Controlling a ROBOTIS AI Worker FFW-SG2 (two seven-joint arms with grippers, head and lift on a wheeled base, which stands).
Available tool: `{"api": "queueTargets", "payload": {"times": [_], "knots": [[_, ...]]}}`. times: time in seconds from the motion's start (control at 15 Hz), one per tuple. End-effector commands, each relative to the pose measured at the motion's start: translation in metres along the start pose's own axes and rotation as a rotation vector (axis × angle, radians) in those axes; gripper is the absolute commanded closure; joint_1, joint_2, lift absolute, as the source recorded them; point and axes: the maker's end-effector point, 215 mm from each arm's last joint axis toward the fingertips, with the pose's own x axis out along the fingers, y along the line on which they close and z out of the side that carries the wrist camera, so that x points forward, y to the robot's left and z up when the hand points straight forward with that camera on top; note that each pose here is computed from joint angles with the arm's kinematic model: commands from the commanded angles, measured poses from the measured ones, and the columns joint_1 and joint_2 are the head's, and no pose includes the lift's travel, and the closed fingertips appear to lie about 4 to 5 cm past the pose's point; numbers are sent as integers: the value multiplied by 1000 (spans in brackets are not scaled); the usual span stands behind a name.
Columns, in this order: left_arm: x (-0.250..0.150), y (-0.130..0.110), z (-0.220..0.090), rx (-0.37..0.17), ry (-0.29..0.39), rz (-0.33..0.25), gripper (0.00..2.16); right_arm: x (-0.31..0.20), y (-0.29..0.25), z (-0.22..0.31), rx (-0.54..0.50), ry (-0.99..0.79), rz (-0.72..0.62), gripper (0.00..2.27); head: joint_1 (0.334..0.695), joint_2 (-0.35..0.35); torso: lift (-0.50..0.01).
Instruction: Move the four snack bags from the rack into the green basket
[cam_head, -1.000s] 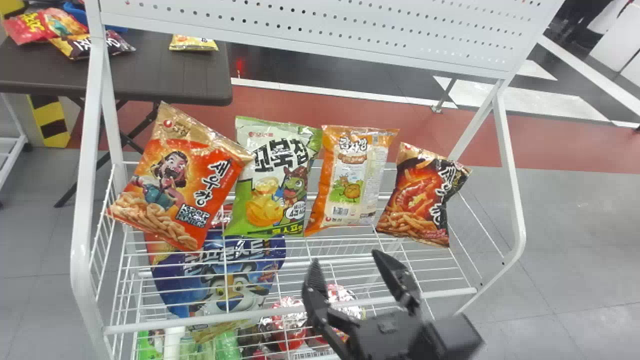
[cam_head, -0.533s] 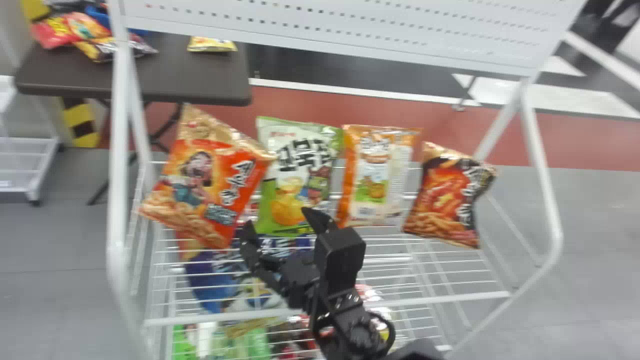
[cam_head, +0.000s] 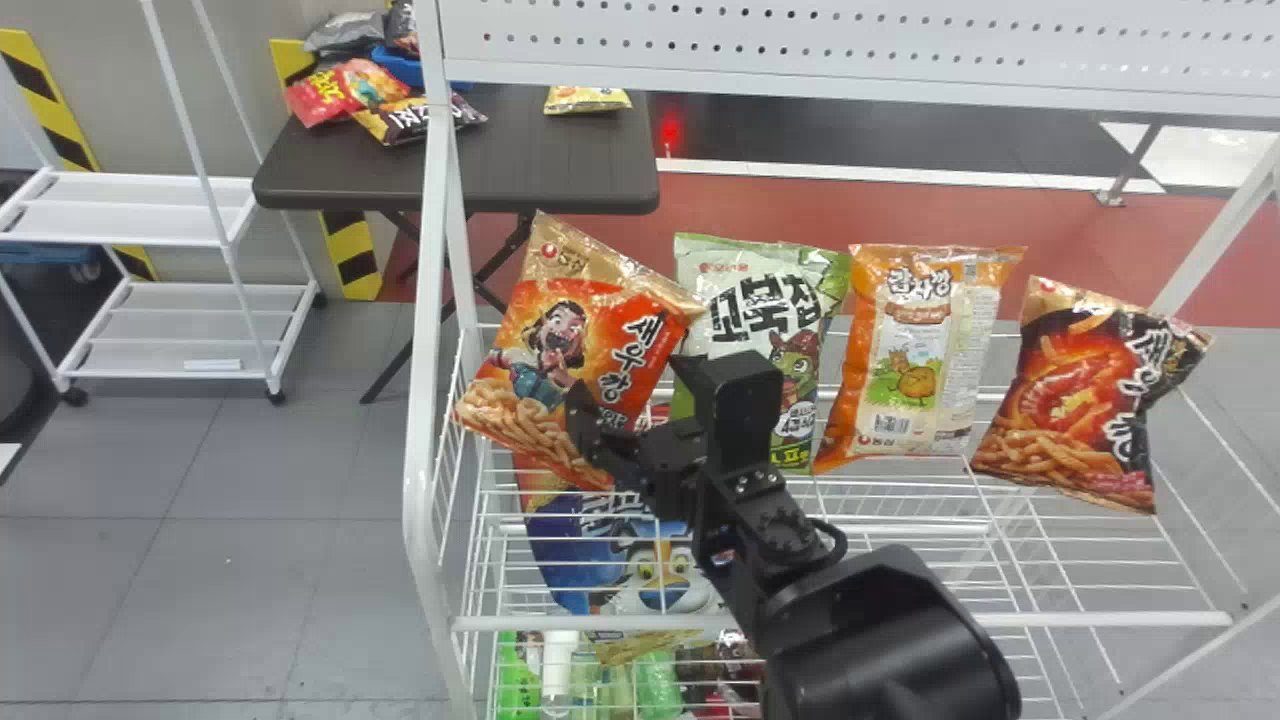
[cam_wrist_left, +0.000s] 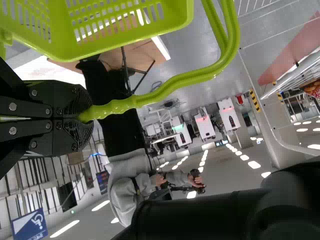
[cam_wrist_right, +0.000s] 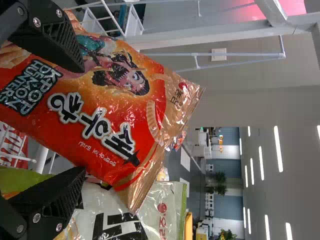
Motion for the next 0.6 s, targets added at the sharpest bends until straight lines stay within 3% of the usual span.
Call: {"api": "queueTargets", "payload": {"times": [0.0,0.2,0.4,0.53], "knots": [[-2,1,3,7,3,0,1855,9,-1,9,-7,-8,16,481,695,-63,0],[-3,1,5,7,3,-2,1855,14,16,0,-14,47,83,1922,695,-49,0],[-3,1,7,9,1,-3,1851,-3,36,7,-14,29,122,2105,695,-20,0],[-4,1,7,10,1,-2,1851,-24,41,22,-13,6,120,2111,695,-8,0]]}}
